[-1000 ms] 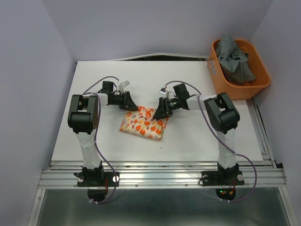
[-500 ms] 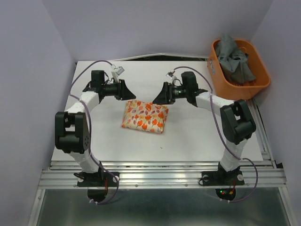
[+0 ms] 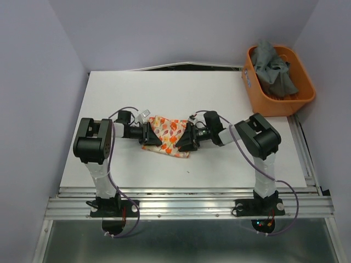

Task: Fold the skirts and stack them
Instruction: Neatly place the folded skirt to the corner

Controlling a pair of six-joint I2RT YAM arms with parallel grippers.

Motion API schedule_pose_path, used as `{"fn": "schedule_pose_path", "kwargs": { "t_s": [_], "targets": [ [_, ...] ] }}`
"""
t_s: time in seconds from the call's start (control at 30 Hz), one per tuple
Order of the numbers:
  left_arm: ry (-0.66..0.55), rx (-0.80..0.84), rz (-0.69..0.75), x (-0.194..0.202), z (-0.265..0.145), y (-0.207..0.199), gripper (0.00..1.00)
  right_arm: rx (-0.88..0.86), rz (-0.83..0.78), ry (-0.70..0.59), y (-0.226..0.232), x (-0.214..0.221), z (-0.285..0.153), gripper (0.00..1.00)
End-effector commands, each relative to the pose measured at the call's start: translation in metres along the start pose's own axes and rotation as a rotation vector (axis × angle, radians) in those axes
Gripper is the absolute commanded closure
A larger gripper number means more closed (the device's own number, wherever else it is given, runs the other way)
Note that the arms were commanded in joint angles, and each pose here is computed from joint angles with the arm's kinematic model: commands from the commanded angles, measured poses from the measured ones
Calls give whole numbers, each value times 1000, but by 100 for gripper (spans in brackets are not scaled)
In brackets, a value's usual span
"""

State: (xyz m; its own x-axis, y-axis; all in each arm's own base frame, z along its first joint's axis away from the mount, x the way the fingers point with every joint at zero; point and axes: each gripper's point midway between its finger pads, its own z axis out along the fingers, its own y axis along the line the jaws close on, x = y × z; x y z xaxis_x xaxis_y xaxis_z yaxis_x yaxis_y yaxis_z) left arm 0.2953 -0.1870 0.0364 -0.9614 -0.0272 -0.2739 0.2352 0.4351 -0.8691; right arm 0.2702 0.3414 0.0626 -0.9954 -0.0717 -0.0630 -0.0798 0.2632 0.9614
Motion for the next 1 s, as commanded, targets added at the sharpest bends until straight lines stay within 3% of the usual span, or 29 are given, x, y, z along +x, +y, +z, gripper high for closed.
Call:
{"fn": "schedule_pose_path", "kwargs": {
  "t_s": [0.0, 0.13, 0.23, 0.33, 0.37, 0.43, 0.47, 0.53, 0.63, 0.67, 0.77, 0.97],
  "targets": [
    [-56, -29, 26, -18, 1, 14, 64, -38, -89, -12, -3, -12, 6, 35],
    [-118, -78, 3, -35, -17, 23, 65, -44, -143, -28, 7, -25, 8, 36],
    [-148, -120, 178, -61, -37, -10, 64, -67, -239, -48, 48, -40, 1, 35],
    [-220, -275, 388, -82, -68, -51, 57, -86, -397, -98, 105, -52, -14, 30],
    [-258, -373, 471, -95, -75, -64, 53, -70, -418, -114, 118, -56, -18, 25],
    [-316, -427, 628, -99, -92, -106, 21, -43, -506, -148, 134, -62, -30, 14],
    [-368, -525, 666, -108, -103, -114, 2, -17, -523, -167, 146, -59, -38, 1],
    [-371, -561, 748, -95, -94, -144, 1, 43, -597, -224, 148, -70, -58, 0],
    [-386, -627, 735, -80, -84, -154, 1, 241, -689, -290, 132, -82, -87, 0],
    [-385, -686, 707, -75, -82, -142, 1, 377, -658, -327, 115, -88, -103, 0],
    [-335, -745, 646, -51, -62, -121, 1, 534, -608, -363, 85, -93, -140, 0],
    [-278, -787, 626, -33, -28, -89, 1, 595, -550, -455, 68, -89, -192, 0]
  ]
}}
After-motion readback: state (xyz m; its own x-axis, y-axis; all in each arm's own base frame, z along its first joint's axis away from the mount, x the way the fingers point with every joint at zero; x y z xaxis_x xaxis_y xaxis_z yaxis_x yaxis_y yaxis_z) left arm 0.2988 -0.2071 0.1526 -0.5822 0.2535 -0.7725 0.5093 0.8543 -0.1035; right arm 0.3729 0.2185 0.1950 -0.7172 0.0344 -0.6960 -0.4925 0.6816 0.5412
